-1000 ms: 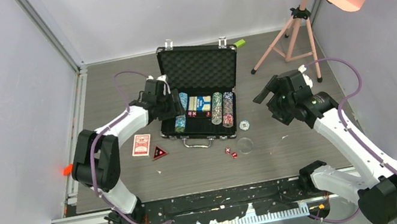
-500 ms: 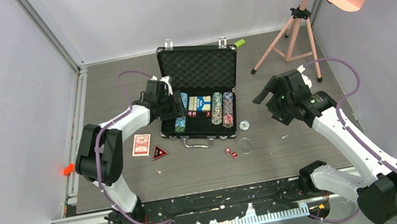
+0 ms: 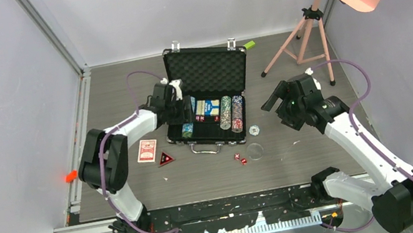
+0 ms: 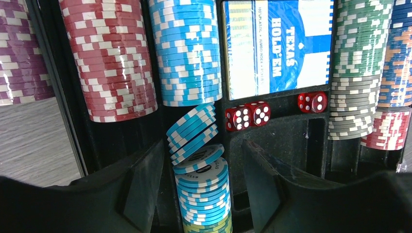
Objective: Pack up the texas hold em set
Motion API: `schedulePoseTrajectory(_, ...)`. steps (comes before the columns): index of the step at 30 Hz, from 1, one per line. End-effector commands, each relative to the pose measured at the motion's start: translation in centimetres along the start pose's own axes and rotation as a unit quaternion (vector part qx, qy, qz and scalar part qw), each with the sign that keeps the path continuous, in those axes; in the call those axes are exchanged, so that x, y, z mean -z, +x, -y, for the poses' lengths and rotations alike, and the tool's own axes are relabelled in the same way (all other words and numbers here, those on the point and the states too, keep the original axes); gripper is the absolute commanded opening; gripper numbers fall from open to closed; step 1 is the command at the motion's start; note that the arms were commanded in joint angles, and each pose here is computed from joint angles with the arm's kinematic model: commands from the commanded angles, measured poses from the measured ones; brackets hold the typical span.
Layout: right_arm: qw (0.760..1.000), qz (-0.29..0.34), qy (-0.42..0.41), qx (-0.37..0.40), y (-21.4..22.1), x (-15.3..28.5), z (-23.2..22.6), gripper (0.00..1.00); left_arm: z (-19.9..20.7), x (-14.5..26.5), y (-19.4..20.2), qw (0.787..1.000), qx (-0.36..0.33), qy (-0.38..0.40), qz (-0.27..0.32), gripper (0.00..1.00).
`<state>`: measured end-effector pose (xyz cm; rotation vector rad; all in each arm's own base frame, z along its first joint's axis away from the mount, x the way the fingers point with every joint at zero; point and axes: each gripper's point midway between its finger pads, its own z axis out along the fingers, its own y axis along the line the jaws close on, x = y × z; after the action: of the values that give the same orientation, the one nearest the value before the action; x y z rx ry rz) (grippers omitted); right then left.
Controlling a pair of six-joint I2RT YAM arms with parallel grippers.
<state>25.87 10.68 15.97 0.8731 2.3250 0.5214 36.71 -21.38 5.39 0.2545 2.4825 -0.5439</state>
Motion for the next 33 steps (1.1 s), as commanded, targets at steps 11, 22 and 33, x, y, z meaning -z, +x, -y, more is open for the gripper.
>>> schedulePoseTrajectory(11, 0.998, 0.026, -0.053, 0.034, -1.1, 1.6, -1.7, 0.91, 3.0, 4.3, -3.3, 0.996, -0.034, 0.031, 0.071, 0.74)
schedulePoseTrajectory(22, 0.987, 0.048, 0.107, 0.109, -2.6, -0.3, 3.7, 0.97, 3.7, 10.3, -2.8, 0.998, -0.013, 0.014, 0.067, 1.0)
schedulePoseTrajectory(33, 0.983, 0.025, 0.124, 0.133, -1.4, -3.8, 2.9, 0.93, 3.3, 14.2, -2.4, 0.991, -0.005, 0.011, 0.133, 1.0)
